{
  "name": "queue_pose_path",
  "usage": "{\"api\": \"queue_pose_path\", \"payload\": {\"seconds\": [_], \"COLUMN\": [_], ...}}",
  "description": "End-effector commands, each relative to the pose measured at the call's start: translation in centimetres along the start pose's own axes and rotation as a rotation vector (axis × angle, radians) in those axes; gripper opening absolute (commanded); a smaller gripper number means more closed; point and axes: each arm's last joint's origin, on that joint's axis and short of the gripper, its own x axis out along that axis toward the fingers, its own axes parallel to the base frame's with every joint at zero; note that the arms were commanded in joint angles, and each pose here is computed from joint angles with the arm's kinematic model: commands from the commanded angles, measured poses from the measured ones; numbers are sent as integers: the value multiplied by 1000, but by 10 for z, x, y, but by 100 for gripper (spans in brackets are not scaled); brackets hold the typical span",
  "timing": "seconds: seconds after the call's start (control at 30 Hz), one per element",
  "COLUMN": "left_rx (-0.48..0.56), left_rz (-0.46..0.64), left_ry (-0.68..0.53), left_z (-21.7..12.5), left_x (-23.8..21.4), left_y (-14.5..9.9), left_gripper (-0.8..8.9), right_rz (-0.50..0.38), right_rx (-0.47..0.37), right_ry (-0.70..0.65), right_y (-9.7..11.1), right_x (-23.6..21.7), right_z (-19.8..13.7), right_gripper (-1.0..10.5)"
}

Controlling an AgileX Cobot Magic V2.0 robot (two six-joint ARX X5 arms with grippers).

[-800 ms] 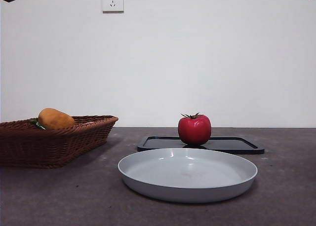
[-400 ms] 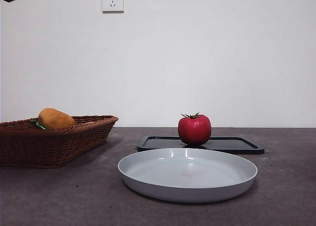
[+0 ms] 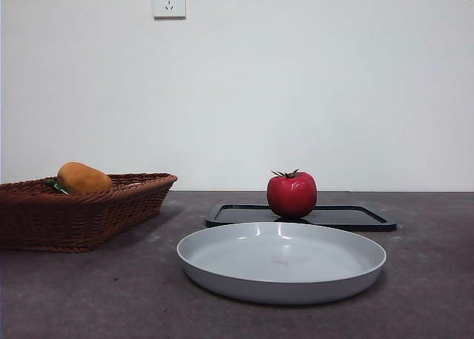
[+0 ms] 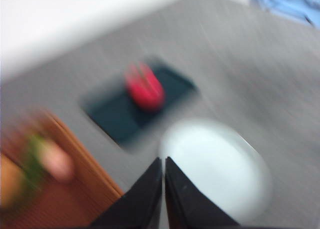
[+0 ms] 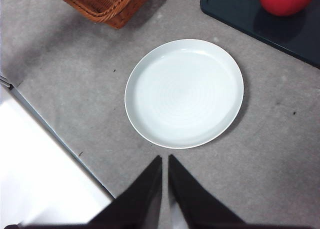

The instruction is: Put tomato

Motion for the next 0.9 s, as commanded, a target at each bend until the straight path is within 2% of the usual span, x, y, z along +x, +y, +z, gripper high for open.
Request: {"api": "queue_pose_path", "payload": {"seconds": [0.03, 0.17, 0.27, 0.37, 0.67, 0.9], "left_rx": [120, 151, 129, 98, 32, -27], "left_rz": [145, 465, 652, 765, 795, 778], "left_ry": [-128, -194, -221, -234, -219, -175], "left_z": [5, -11, -33, -62, -153, -194], "left_x": [-14, -30, -32, -30, -6, 6], "left_y": [4, 9, 11, 11, 1, -3], "left_gripper": [8, 8, 8, 8, 8, 8], "right_rz": [7, 7, 7, 7, 7, 7], "right_rx": [2, 2, 2, 2, 2, 2], "right_ry": [-10, -10, -10, -10, -10, -10], "right_y": [1, 1, 1, 1, 1, 1], "right_x": [0, 0, 0, 0, 0, 0], "right_z": [3, 3, 3, 3, 3, 3], "right_gripper": [10, 10, 10, 10, 10, 10]}}
